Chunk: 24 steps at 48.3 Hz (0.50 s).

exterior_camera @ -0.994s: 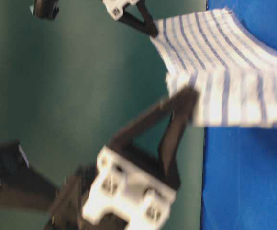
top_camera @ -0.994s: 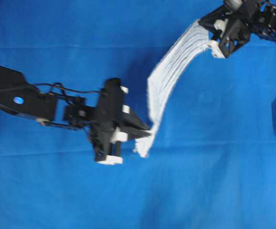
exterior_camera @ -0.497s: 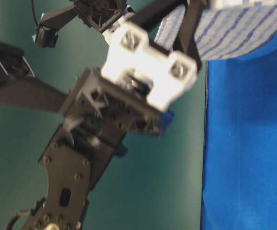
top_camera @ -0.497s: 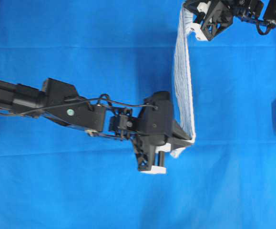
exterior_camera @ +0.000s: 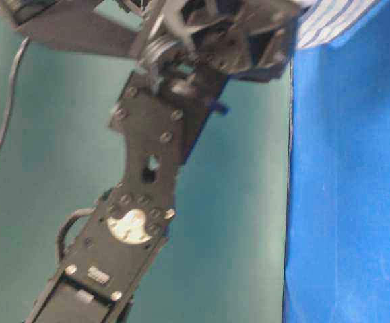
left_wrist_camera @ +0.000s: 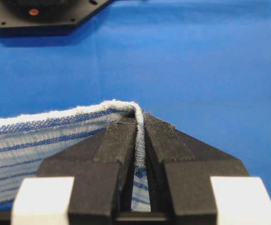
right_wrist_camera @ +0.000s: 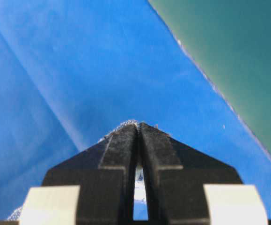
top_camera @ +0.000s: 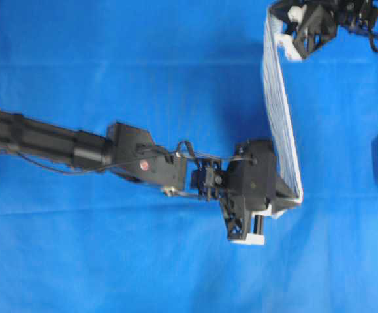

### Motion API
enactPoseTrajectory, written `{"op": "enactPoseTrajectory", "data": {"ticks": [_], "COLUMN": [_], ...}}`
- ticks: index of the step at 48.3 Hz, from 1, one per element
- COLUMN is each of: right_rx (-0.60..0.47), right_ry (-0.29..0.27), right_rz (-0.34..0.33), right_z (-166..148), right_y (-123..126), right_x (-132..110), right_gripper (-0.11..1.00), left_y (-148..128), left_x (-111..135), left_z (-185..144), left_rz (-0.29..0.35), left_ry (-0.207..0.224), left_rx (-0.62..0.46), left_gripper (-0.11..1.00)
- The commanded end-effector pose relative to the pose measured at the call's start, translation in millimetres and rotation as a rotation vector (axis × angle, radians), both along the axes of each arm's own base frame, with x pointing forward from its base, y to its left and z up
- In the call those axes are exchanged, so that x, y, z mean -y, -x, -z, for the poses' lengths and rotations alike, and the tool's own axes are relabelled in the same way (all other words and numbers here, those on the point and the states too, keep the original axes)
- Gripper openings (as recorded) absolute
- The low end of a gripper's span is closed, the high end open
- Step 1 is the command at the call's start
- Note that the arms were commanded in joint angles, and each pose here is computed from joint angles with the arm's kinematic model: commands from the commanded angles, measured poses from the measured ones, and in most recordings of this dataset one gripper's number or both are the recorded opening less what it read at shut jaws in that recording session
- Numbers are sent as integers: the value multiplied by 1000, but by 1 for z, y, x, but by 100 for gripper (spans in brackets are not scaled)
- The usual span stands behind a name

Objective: Fold the blue towel.
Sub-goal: 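Lift the strip and swing it to a vertical orientation with both grippers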

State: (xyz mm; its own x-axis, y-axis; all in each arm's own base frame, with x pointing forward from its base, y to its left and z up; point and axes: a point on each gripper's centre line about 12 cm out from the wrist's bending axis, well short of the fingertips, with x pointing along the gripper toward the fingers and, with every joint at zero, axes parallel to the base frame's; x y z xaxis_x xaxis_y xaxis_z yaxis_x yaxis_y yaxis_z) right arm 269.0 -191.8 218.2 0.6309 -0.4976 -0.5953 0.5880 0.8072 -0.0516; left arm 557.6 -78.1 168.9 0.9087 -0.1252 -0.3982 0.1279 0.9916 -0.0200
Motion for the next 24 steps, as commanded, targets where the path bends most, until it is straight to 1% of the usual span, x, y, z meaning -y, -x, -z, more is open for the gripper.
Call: {"op": "enactPoseTrajectory", "data": {"ticks": [1,8,15,24], "right_rx": [13,0,-3,-2], "right_ry": [8,-4,-12,-8], "right_rz": [-1,-28,-67,-102], "right_z": [-5,7,19,23], "right_y": [-3,-22,-51,-82], "right_x": [2,6,11,15], "right_gripper": [4,4,4,4], "left_y": [-2,14,38,74], "left_x": [6,2,-2,-3], "left_z": [-19,-7,8,26], "left_rz": [11,-4,-21,-59], "left_ry": [6,24,52,139], "left_rx": [44,3,-32,-76], "left_gripper": [2,2,2,2]}}
